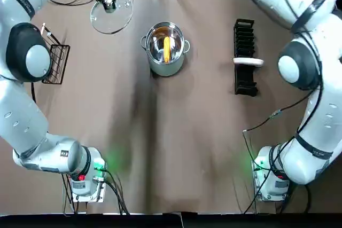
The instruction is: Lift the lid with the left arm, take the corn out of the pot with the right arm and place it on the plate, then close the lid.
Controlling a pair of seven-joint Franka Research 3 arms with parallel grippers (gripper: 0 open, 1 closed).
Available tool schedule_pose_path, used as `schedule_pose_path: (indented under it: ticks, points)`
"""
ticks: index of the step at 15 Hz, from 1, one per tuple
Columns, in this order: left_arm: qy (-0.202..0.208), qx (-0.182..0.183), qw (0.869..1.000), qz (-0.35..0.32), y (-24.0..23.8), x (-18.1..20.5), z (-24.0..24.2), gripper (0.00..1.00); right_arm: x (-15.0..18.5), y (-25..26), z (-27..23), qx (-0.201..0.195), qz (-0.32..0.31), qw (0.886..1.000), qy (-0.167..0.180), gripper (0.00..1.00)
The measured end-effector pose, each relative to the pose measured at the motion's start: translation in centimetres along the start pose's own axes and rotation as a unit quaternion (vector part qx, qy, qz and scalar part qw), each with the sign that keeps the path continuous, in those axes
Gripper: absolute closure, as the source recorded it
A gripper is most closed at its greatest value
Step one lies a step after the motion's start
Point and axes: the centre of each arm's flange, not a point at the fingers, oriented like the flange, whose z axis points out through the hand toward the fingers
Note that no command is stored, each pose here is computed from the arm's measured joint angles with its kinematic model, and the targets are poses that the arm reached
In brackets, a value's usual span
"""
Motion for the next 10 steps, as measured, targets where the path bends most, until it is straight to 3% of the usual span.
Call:
schedule_pose_path:
  ticks: [3, 10]
  points:
    - [0.002, 0.019, 1.000, -0.008, -2.7, 0.8, 0.3, 0.49, -1.6, -4.3, 4.4, 0.007, -0.012, 1.000, 0.008, 0.03]
    - [-0.003, 0.029, 0.999, -0.028, -5.6, 1.9, 1.7, 0.49, -4.2, -7.9, 10.5, -0.003, -0.030, 0.999, -0.009, 0.04]
